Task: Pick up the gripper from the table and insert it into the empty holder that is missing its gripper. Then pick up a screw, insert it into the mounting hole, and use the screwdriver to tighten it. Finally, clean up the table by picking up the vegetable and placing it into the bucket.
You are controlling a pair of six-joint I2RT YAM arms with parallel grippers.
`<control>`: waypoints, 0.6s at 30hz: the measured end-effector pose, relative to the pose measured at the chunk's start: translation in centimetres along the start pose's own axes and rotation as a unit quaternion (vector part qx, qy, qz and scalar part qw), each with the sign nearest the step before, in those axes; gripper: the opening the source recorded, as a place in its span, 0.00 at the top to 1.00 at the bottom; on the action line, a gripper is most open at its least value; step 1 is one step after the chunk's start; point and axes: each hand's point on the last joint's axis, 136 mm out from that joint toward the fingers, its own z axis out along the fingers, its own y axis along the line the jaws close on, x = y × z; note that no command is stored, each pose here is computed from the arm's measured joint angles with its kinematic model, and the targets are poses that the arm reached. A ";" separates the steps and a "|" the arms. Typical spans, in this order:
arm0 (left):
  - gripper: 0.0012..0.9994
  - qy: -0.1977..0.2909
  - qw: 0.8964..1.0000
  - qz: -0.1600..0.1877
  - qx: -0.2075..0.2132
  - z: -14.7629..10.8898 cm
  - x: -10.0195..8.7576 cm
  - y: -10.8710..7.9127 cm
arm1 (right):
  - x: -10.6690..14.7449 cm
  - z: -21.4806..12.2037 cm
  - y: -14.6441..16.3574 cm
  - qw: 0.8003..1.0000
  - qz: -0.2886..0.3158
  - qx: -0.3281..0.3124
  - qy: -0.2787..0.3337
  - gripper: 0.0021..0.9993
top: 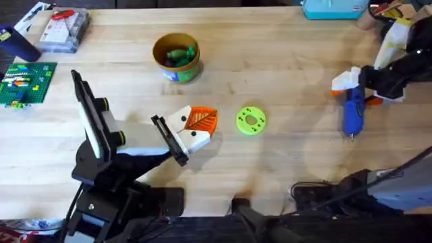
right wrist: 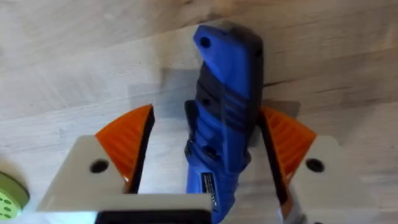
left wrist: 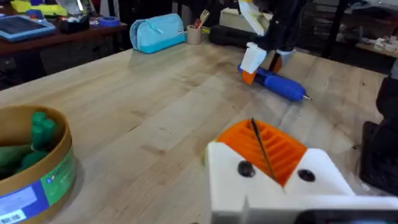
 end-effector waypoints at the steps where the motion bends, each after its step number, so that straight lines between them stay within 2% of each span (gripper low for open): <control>1: 0.99 0.000 1.000 0.000 0.000 0.0 0.0 0.0 | 0.0 0.0 0.0 1.000 0.001 0.000 -0.002 0.02; 12: 0.99 0.000 1.000 0.000 0.000 0.0 0.0 0.0 | -0.4 0.2 -0.2 1.000 0.012 0.004 -0.013 0.02; 15: 0.99 0.000 1.000 0.000 0.000 0.0 0.0 0.0 | -0.5 0.2 -0.2 1.000 0.013 0.006 -0.014 0.07; 18: 0.99 0.000 1.000 0.000 0.000 0.0 0.0 0.0 | -0.6 0.2 -0.5 1.000 0.014 0.013 -0.016 0.16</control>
